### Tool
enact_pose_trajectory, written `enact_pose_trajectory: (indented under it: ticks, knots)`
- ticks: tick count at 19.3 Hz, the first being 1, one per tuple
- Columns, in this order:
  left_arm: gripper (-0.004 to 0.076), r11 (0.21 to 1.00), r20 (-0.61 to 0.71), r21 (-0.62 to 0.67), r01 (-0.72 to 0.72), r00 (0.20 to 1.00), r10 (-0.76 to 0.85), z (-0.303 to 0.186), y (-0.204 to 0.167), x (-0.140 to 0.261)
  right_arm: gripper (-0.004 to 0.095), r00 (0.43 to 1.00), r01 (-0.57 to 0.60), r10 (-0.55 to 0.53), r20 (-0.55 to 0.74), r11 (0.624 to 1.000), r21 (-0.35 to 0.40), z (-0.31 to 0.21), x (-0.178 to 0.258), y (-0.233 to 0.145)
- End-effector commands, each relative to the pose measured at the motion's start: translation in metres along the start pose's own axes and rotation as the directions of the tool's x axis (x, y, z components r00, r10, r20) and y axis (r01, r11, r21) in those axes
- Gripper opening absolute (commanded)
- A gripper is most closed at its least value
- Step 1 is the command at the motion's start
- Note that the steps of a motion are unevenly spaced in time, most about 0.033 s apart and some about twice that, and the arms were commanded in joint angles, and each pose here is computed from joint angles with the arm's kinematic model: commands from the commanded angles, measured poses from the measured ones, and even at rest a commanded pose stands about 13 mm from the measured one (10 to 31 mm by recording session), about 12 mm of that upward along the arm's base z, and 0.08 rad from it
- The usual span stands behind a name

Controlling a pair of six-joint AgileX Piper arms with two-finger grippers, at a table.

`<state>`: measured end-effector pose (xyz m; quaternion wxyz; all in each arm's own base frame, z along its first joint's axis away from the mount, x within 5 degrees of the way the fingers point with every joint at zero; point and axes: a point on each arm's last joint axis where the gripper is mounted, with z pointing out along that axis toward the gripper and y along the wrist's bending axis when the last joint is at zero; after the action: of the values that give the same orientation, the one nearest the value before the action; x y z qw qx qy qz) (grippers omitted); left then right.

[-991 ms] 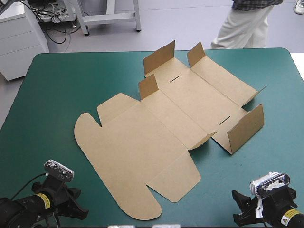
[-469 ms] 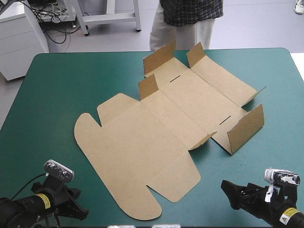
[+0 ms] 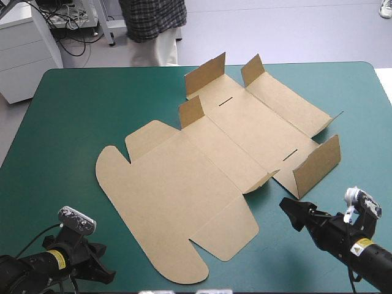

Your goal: Fold the box

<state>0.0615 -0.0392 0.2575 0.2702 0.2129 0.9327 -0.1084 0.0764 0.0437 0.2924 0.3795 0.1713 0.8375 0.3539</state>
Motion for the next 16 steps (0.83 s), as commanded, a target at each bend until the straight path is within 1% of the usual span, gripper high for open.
enact_pose_trajectory:
  ticks: [1,3,6,10,12,14,16]
  knots:
    - [-0.0032,1.0,0.063,0.012,0.007,0.998,-0.007,-0.004,-0.002,-0.008,0.0829,0.999,-0.047,0.047,0.002,0.999,0.006,0.021,-0.016,0.006]
    - [-0.0032,1.0,0.063,0.012,0.007,0.998,-0.007,-0.004,-0.002,-0.008,0.0829,0.996,-0.08,0.08,-0.031,0.997,0.007,0.037,-0.02,0.006]
    - [-0.0032,1.0,0.063,0.012,0.007,0.998,-0.007,-0.004,-0.002,-0.008,0.0828,0.991,-0.134,0.133,-0.026,0.991,-0.011,0.058,-0.029,0.007]
    - [-0.0032,1.0,0.063,0.012,0.007,0.998,-0.007,-0.004,-0.002,-0.008,0.0783,0.97,-0.219,0.222,-0.104,0.975,0.039,0.096,-0.032,-0.003]
    - [-0.0032,1.0,0.063,0.012,0.007,0.998,-0.007,-0.004,-0.002,-0.008,0.0782,0.957,-0.265,0.27,-0.109,0.963,0.056,0.11,-0.033,-0.007]
    - [-0.0032,1.0,0.063,0.012,0.007,0.998,-0.007,-0.004,-0.002,-0.008,0.0779,0.946,-0.3,0.305,-0.111,0.952,0.052,0.122,-0.036,-0.009]
    - [-0.0032,1.0,0.063,0.012,0.007,0.998,-0.007,-0.004,-0.002,-0.008,0.0758,0.944,-0.307,0.311,-0.113,0.95,0.051,0.133,-0.039,-0.01]
